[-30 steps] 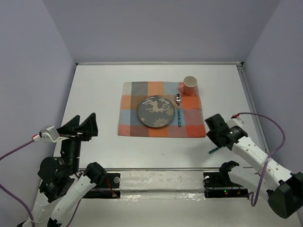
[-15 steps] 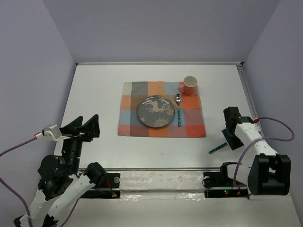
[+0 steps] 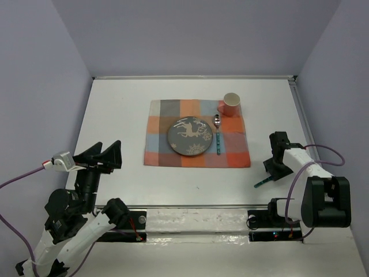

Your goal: Set the dinner table for one person

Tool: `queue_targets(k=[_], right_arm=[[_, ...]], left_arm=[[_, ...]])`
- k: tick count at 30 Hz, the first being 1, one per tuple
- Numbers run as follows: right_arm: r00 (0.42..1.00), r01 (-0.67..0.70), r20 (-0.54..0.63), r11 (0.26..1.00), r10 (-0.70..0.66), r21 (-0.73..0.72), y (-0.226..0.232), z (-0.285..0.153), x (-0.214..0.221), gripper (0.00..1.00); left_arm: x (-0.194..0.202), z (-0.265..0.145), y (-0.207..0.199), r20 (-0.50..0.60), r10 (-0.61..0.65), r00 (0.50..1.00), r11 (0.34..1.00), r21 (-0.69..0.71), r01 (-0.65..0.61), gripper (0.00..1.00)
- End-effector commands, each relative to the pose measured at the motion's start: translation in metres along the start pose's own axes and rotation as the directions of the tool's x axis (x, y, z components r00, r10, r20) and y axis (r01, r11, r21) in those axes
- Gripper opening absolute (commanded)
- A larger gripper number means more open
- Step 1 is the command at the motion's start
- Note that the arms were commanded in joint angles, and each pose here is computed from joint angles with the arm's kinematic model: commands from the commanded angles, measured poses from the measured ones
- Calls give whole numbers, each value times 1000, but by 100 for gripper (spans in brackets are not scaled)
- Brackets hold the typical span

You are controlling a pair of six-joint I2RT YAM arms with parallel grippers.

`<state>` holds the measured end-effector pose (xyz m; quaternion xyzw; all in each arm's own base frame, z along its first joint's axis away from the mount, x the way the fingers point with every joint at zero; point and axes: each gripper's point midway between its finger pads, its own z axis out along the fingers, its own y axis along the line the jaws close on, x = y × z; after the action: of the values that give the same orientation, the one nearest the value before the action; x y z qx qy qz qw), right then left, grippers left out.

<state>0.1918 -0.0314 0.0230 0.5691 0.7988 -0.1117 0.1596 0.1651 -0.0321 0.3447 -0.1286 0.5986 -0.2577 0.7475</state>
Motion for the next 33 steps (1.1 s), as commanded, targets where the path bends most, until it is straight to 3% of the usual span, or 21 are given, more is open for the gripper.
queue_targets(k=[1, 5, 9, 13, 16, 18, 19, 21, 22, 23, 24, 25, 26, 28, 29, 30, 33], right_arm=[[999, 10, -43, 998, -13, -65, 10, 9, 13, 46], [999, 23, -20, 994, -25, -104, 20, 2, 7, 30], [998, 33, 49, 990, -26, -140, 25, -10, -10, 0], [974, 120, 216, 960, -65, -253, 48, -59, -40, 0], [926, 299, 348, 849, -148, -435, 94, -129, -37, 0], [891, 407, 394, 779, -224, -477, 122, -156, -16, 0], [858, 491, 434, 686, -274, -537, 144, -196, 10, 0], [791, 603, 473, 629, -389, -491, 175, -202, 51, 0], [749, 659, 498, 577, -437, -483, 189, -211, 71, 0], [724, 689, 528, 490, -443, -535, 210, -251, 99, 0], [647, 762, 554, 448, -523, -468, 230, -235, 132, 0], [616, 787, 571, 411, -543, -460, 242, -241, 152, 0], [616, 786, 598, 349, -513, -511, 263, -280, 173, 0], [591, 798, 592, 288, -548, -529, 289, -283, 206, 0], [560, 816, 582, 269, -590, -512, 302, -263, 236, 0], [584, 793, 581, 244, -568, -558, 317, -281, 245, 0], [601, 756, 529, 211, -599, -620, 339, -270, 284, 0]], left_arm=[[-57, -35, 17, 185, -165, 969, 986, 49, 158, 99], [-55, -33, 17, 183, -154, 971, 988, 36, 150, 99], [-54, -32, 18, 180, -144, 973, 990, 29, 141, 99], [-51, -30, 19, 175, -135, 975, 991, 16, 134, 99], [-47, -27, 16, 164, -121, 979, 993, 13, 121, 99], [-46, -24, 15, 157, -113, 981, 994, 10, 113, 99], [-44, -23, 14, 152, -106, 983, 994, 9, 106, 99], [-38, -19, 12, 132, -86, 988, 996, 0, 87, 99], [-37, -17, 12, 127, -83, 988, 996, -7, 84, 99], [-34, -15, 12, 116, -70, 991, 997, -19, 73, 99], [-32, -13, 13, 110, -62, 992, 997, -32, 66, 99], [-30, -12, 13, 103, -60, 993, 997, -41, 64, 99], [-28, -10, 15, 100, -56, 993, 996, -63, 63, 99], [-26, -8, 18, 94, -47, 994, 995, -83, 55, 99], [-24, -6, 17, 87, -40, 995, 995, -88, 48, 99], [-23, -5, 18, 85, -35, 996, 994, -96, 43, 99], [-14, 2, 16, 52, -5, 999, 994, -111, 11, 99]])
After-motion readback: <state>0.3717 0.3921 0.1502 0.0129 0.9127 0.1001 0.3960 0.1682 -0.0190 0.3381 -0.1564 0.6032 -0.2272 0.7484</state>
